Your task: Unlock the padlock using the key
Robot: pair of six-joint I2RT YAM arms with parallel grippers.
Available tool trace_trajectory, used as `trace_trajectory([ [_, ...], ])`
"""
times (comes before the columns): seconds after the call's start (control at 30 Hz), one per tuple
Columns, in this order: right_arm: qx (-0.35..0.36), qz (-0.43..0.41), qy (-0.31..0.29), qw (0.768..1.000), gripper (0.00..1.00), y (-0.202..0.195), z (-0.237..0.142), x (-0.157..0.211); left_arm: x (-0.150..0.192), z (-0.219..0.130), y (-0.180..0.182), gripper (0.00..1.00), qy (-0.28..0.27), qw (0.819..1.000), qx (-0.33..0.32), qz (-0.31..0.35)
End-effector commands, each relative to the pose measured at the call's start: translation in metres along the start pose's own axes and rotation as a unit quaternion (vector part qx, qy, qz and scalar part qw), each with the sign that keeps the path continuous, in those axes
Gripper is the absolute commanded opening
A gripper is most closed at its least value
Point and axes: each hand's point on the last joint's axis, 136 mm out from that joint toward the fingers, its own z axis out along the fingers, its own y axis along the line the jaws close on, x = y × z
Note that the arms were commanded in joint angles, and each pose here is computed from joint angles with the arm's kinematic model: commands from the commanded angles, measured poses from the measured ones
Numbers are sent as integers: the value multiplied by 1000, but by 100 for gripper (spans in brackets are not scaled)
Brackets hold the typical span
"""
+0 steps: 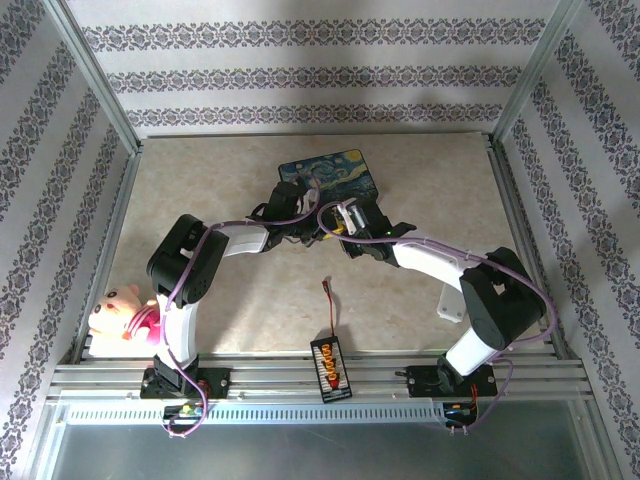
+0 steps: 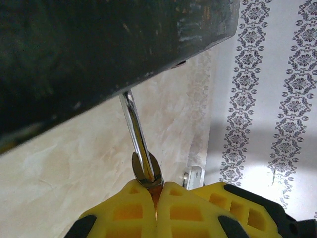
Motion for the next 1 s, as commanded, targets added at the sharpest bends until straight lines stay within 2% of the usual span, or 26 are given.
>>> trace_trajectory([
  [0.0,9,-8,-7,1000,17,0,2,-10,60,3,93,0,96,968,-121,-196],
  [0.17,7,-9,-8,1000,8,1,6,-14,63,5,91,0,101,969,-120,-193],
  [0.5,3,-13,-32,999,7,7,1,-36,67,8,89,0,110,968,-119,-191],
  [0.53,3,-14,-32,999,9,7,0,-37,67,7,89,0,109,968,-119,-191],
  [0.6,3,-18,-30,999,20,7,-4,-34,64,6,90,0,103,969,-119,-192],
  [0.7,-2,-20,-29,999,31,7,-15,-25,58,4,89,0,91,969,-114,-200],
  [0.9,4,-9,-39,999,33,-1,-38,-10,51,7,88,0,77,969,-107,-208],
  [0.97,11,-10,-36,999,30,-3,-39,-7,51,8,88,0,77,969,-107,-211],
])
